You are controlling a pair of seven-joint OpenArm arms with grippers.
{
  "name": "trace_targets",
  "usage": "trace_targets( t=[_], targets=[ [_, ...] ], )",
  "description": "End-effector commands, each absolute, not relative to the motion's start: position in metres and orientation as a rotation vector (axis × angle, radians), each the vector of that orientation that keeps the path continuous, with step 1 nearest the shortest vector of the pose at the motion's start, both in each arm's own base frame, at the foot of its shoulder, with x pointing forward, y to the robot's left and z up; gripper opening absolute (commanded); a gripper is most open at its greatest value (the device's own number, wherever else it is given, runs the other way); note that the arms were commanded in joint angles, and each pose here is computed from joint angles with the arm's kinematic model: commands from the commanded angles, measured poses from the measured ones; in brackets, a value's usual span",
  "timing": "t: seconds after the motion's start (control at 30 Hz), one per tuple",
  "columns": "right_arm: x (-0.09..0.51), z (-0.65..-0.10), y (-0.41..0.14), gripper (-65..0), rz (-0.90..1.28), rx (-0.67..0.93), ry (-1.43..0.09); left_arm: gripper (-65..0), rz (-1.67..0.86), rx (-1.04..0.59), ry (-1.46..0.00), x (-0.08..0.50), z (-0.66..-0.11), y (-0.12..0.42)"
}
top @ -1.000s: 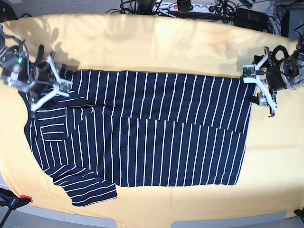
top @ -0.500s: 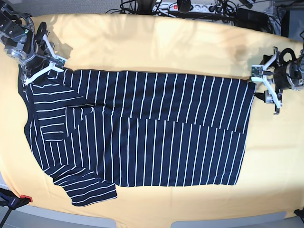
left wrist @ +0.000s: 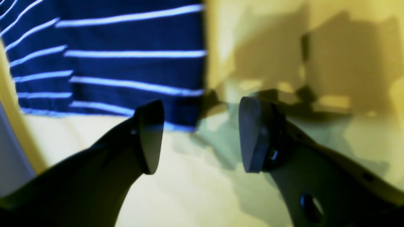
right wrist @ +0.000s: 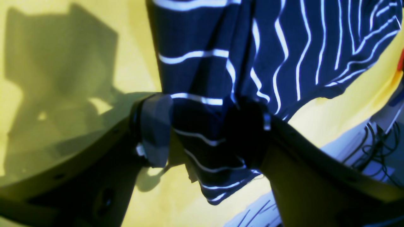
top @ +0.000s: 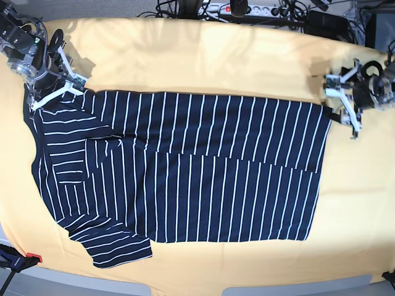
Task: Fold the T-shirt properly
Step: 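Open both grippers and release the folded edge, then regrasp the shirt edge with both grippers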
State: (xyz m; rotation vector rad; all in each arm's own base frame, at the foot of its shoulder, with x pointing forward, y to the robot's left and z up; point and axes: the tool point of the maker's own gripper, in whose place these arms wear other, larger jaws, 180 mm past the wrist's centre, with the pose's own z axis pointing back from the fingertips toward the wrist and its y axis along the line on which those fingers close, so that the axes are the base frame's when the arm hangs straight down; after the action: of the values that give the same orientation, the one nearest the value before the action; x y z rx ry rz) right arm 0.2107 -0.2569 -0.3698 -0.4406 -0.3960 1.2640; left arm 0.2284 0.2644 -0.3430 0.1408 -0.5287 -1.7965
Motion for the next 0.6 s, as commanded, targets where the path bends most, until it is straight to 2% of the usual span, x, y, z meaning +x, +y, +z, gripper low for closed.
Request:
trace_targets(
  t=[0.0, 0.23, 0.43, 0.5, 0.57],
  targets=[
    [0.217, -0.363, -0.262, -28.8, 1.264, -0.474, -0.405, -27.3, -1.813, 0.199, -0.548, 0.239, -0.333, 0.270],
    [0.216, -0.366, -0.258, -28.8, 1.250, -0.466, -0.406, -27.3, -1.784, 0.264, -0.615, 0.265, -0.332, 0.267],
    [0.215, -0.365, -0.261, -28.8, 1.247, -0.479, -0.393, -28.4, -1.768, 0.221, -0.610, 0.266, -0.337, 0.262],
    [0.216, -0.365, -0.262, -28.8, 1.247, -0.481, -0.393, -32.9, -1.769, 0.211, -0.619, 0.265, -0.337, 0.260],
    [0.218, -0.363, -0.265, -28.8, 1.252, -0.509, -0.395, -44.0, -1.769, 0.211, -0.620, 0.265, -0.337, 0.260]
  ],
)
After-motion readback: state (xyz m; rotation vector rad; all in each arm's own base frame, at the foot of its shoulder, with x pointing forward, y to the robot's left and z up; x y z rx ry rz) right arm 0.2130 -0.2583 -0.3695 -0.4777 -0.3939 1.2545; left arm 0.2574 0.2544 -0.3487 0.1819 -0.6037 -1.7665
